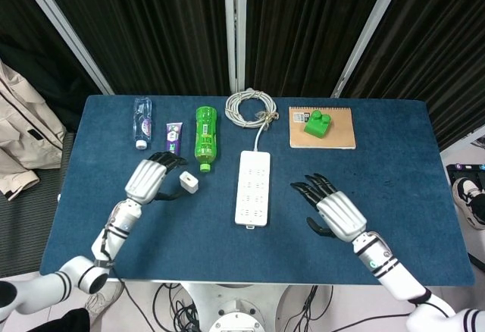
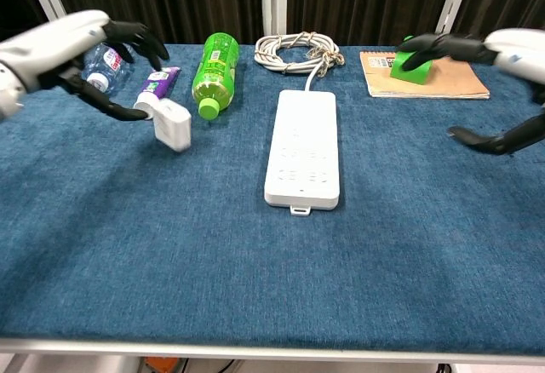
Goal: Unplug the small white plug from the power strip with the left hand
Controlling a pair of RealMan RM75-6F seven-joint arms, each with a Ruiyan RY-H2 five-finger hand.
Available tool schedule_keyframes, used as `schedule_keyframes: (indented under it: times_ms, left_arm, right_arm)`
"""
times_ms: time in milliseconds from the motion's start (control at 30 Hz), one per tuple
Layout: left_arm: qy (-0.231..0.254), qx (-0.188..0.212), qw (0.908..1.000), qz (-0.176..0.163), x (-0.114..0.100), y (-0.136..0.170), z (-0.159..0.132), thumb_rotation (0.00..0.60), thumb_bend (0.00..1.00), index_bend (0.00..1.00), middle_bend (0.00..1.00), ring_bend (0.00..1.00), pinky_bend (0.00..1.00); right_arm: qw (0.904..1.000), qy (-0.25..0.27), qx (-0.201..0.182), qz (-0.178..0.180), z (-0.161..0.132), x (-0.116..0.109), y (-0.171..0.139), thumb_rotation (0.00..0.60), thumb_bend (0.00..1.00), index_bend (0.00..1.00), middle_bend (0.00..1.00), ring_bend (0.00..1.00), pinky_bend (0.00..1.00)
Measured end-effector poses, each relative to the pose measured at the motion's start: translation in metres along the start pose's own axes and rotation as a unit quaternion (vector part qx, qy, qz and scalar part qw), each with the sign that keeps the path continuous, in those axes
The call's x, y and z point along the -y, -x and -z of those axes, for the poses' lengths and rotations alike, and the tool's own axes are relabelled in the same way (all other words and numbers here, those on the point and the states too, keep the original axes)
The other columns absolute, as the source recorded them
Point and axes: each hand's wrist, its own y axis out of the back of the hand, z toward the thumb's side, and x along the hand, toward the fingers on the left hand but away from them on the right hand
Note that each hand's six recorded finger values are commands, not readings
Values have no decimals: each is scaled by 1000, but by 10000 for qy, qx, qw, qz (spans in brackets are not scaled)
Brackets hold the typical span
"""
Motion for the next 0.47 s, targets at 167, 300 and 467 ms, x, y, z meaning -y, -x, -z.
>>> schedule_keyframes:
  times_ms: [167,300,467]
  left_arm:
    - [-233,-491,9974,-468,-49,43,29,600,111,278,319,211,252]
    - [-613,-1120,9887,-790,-88,90,59,600,108,278,310,209,206]
    - [-1329,-2011,9669,-839,-120,156,90,600,105,250,234,112,110]
  right_arm:
    - [9984,-138,434,330,25,-23,-31,600,347,31,125,0,0]
    - [9950,-222,816,540,44,-35,-57,600,357,31,125,0,0]
    - [9877,-321,1326,767,64,-42,-90,600,371,11,124,0,0]
